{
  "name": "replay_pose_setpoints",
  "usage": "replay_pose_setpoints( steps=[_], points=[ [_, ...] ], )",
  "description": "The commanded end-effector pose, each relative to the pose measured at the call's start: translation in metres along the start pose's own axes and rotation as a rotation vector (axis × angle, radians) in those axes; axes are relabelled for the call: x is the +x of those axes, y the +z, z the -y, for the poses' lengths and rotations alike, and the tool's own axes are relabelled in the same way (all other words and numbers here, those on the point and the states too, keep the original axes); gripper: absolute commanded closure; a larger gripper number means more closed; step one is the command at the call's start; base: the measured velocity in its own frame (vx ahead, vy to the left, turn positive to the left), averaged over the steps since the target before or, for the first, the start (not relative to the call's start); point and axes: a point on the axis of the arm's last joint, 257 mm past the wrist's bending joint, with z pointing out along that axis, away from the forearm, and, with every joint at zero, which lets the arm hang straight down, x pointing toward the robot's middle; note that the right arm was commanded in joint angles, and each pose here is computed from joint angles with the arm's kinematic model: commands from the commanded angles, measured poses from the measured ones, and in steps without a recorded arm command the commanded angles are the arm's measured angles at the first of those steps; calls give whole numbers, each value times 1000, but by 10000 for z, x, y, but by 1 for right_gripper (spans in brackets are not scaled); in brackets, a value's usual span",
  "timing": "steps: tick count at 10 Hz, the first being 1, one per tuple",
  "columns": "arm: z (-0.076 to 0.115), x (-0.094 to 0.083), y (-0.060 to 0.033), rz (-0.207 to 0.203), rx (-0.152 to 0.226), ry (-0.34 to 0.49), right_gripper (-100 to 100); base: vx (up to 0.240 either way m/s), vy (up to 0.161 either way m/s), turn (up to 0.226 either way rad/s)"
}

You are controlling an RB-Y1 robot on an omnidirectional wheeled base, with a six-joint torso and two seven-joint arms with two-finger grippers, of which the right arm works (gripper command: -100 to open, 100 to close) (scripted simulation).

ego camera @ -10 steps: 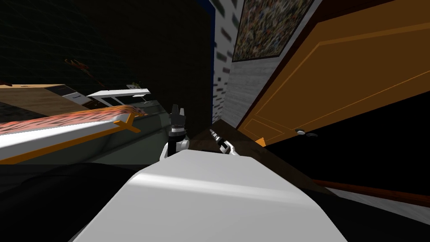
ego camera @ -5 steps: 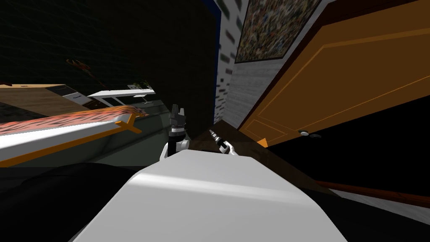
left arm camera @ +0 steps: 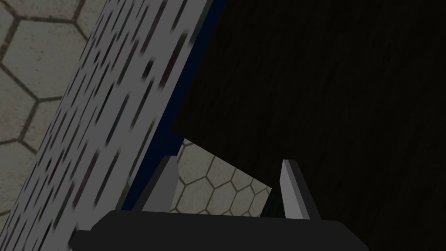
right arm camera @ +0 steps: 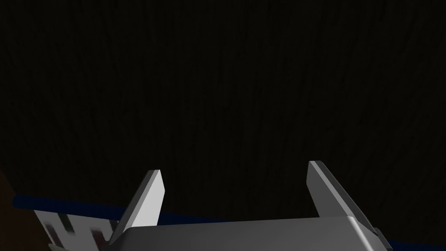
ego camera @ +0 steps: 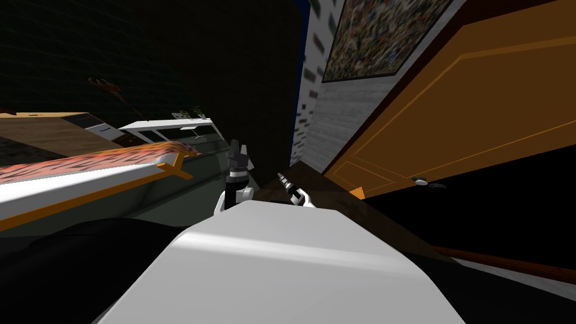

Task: Pull the door open

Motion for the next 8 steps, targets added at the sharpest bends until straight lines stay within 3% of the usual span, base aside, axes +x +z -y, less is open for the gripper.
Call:
replay_pose_setpoints(
  steps=[1, 3, 8],
  points=[
    [-60, 60, 46, -3, -12, 11, -100, 17, 198, 8],
    [-134, 132, 99, -6, -26, 24, -100, 51, 69, 167],
    [-134, 132, 99, -6, -26, 24, -100, 5, 1, 6]
  ],
)
